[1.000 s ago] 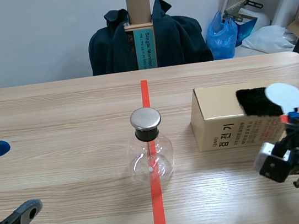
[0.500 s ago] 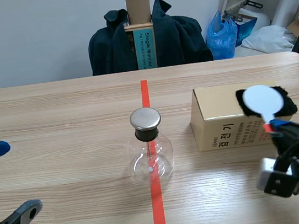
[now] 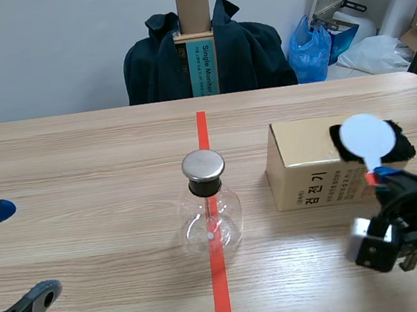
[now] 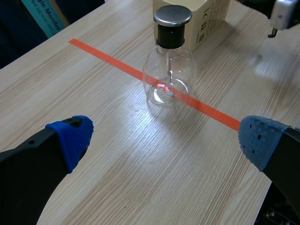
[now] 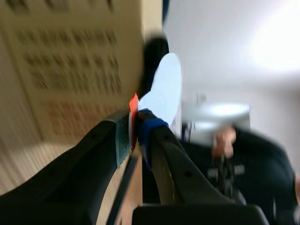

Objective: Do the electroscope experiment.
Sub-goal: 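Rub the plate on the fur, then bring the plate to the electroscope and point at the metal foil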

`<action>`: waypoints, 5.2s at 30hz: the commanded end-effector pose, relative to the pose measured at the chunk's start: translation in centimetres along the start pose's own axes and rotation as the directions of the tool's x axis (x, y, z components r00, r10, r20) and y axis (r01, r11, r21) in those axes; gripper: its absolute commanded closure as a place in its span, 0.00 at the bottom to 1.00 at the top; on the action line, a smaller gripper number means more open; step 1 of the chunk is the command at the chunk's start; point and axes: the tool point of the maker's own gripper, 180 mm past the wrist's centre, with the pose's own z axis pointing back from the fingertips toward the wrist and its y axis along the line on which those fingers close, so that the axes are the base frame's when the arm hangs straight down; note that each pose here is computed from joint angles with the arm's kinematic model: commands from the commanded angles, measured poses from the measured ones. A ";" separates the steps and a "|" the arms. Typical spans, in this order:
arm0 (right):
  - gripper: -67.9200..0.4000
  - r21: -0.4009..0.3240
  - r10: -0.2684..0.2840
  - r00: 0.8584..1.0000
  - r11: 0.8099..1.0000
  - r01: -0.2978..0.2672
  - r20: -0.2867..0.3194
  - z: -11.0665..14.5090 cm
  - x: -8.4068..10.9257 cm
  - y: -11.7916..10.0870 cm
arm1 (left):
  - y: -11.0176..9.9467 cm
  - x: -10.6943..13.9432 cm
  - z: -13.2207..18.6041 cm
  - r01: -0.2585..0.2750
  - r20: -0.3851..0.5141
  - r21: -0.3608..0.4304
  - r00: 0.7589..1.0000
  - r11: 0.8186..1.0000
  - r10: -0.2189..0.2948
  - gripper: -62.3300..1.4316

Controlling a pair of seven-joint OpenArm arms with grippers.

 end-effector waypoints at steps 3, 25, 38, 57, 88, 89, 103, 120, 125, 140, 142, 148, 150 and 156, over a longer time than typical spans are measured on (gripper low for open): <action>0.98 -0.007 0.037 0.979 0.999 -0.037 0.202 0.1 2.5 -0.7 | 0.0 0.5 -0.1 -0.007 0.027 -0.001 1.000 1.000 0.007 0.00; 0.98 0.018 0.029 0.987 0.999 -0.033 0.159 0.4 2.2 0.0 | 0.0 0.4 -0.1 -0.007 0.020 -0.001 1.000 1.000 0.007 0.00; 0.98 0.000 0.050 0.997 0.999 -0.050 -0.057 0.5 -1.9 -0.5 | 0.0 0.4 -0.1 -0.007 0.020 -0.001 1.000 1.000 0.007 0.00; 0.98 0.009 0.055 0.998 0.998 -0.056 0.034 0.3 -0.1 -0.2 | 0.0 0.4 -0.1 -0.007 0.020 -0.001 1.000 1.000 0.007 0.00; 0.98 -0.159 0.184 0.982 0.969 -0.188 -0.039 1.6 -4.6 -8.3 | 0.0 0.3 -0.1 -0.005 0.017 -0.002 1.000 1.000 0.005 0.00; 0.98 -0.187 0.180 0.983 0.965 -0.186 -0.047 1.7 -4.7 -9.4 | 0.0 0.3 -0.1 -0.005 0.017 -0.002 1.000 1.000 0.005 0.00; 0.98 -0.523 0.074 0.991 0.843 -0.124 -0.116 3.0 -4.1 -22.2 | -0.1 0.3 -0.1 -0.005 0.016 -0.003 1.000 1.000 0.005 0.00; 0.98 -0.598 0.050 0.999 0.801 -0.036 0.006 2.7 0.0 -24.9 | 2.7 -3.6 -2.1 -0.055 -0.046 0.026 0.997 0.998 0.056 0.95; 0.98 -0.597 0.070 0.992 0.802 0.008 0.107 2.4 2.8 -24.9 | 2.8 -4.1 -5.3 -0.109 0.023 -0.017 0.994 0.994 0.109 0.95; 0.98 -0.540 0.143 0.927 0.839 0.073 0.347 1.3 11.1 -22.8 | 0.2 -5.5 -13.3 -0.152 0.047 -0.075 0.987 0.986 0.156 0.95; 0.98 -0.524 0.135 0.917 0.847 0.090 0.375 1.2 12.1 -22.3 | 0.1 -5.5 -13.4 -0.158 0.052 -0.077 0.985 0.984 0.162 0.95; 0.98 -0.475 0.101 0.894 0.870 0.133 0.436 0.9 14.0 -20.5 | 0.3 -5.5 -13.6 -0.155 0.058 -0.057 0.986 0.986 0.158 0.95; 0.98 -0.453 0.093 0.888 0.881 0.138 0.451 0.6 14.5 -19.6 | 0.3 -5.5 -13.6 -0.154 0.058 -0.055 0.986 0.986 0.157 0.95; 0.98 -0.364 0.093 0.870 0.925 0.104 0.484 -0.5 15.6 -15.6 | 0.3 -5.5 -13.6 -0.154 0.057 -0.054 0.986 0.987 0.157 0.95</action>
